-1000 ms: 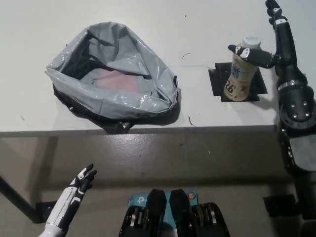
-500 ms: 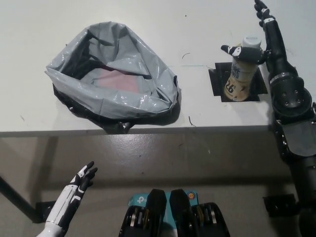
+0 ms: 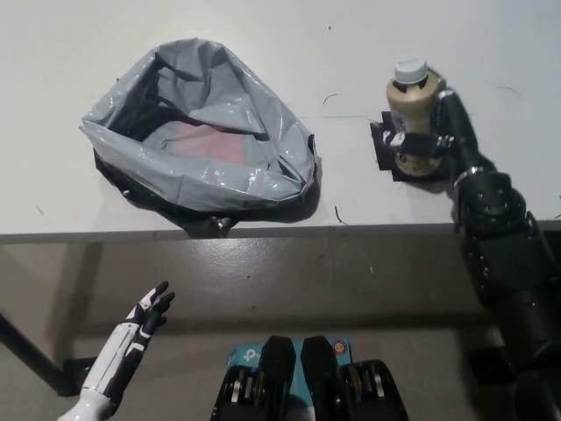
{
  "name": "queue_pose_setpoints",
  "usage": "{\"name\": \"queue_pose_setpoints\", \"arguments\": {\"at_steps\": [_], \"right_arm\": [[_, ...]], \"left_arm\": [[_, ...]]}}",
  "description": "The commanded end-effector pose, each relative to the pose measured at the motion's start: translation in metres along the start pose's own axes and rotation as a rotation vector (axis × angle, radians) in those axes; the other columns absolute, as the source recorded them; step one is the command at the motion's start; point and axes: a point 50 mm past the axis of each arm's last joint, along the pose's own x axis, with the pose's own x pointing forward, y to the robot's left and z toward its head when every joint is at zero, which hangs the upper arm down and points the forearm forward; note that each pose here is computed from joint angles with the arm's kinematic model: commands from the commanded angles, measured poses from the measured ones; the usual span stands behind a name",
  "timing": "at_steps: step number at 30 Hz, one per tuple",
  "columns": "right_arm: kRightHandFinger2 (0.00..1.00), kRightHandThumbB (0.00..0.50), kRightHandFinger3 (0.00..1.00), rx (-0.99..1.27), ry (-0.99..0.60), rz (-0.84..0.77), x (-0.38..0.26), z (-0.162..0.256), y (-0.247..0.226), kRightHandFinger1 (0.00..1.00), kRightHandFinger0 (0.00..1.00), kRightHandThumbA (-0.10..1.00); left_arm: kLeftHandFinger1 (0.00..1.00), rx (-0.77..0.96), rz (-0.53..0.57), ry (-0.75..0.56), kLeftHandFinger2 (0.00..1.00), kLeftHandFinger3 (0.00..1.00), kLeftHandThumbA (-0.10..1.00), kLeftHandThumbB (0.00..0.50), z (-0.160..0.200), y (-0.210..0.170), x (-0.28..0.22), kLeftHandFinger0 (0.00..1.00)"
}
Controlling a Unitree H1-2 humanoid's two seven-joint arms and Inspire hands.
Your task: Use the right hand to pick up a bottle of protein shake and place it into a plastic bag on the left side
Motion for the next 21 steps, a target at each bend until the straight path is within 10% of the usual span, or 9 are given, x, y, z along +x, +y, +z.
{"name": "queue_pose_setpoints", "arguments": {"at_steps": [1,2,3,4,6,11,15,21], "right_arm": [[1.0,0.5,1.0,0.12,-0.1,-0.044,0.012,0.024,-0.003,1.0,1.0,0.61],[1.0,0.5,1.0,0.118,-0.087,-0.097,0.014,0.026,-0.004,0.9,0.87,0.6],[0.64,0.459,0.88,0.174,-0.066,-0.137,0.016,0.029,-0.006,0.42,0.31,0.4],[0.32,0.363,0.46,0.157,-0.086,-0.203,0.017,0.033,-0.008,0.11,0.1,0.21],[0.47,0.259,0.32,0.151,-0.11,-0.244,0.018,0.038,-0.009,0.15,0.0,-0.01],[0.62,0.222,0.48,0.146,-0.192,-0.274,0.018,0.054,-0.013,0.32,0.04,-0.03],[0.6,0.203,0.48,0.121,-0.224,-0.31,0.015,0.061,-0.013,0.3,0.01,-0.06],[0.7,0.148,0.75,0.057,-0.438,-0.258,0.003,0.124,0.005,0.33,0.02,-0.1]], "left_arm": [[1.0,0.04,-0.004,-0.074,1.0,1.0,1.0,0.369,0.014,0.01,0.005,1.0],[1.0,0.043,-0.004,-0.076,1.0,1.0,1.0,0.367,0.014,0.011,0.006,1.0],[1.0,0.046,-0.005,-0.077,1.0,1.0,1.0,0.36,0.015,0.011,0.007,1.0],[1.0,0.05,-0.004,-0.076,1.0,1.0,1.0,0.359,0.016,0.011,0.009,1.0],[1.0,0.052,-0.003,-0.079,1.0,1.0,1.0,0.357,0.016,0.013,0.01,1.0],[1.0,0.041,-0.01,-0.078,1.0,1.0,1.0,0.331,0.018,0.015,0.014,1.0],[1.0,0.039,-0.01,-0.082,1.0,1.0,1.0,0.318,0.017,0.014,0.014,1.0],[1.0,0.035,-0.021,-0.086,1.0,1.0,1.0,0.318,0.019,0.016,0.018,1.0]]}}
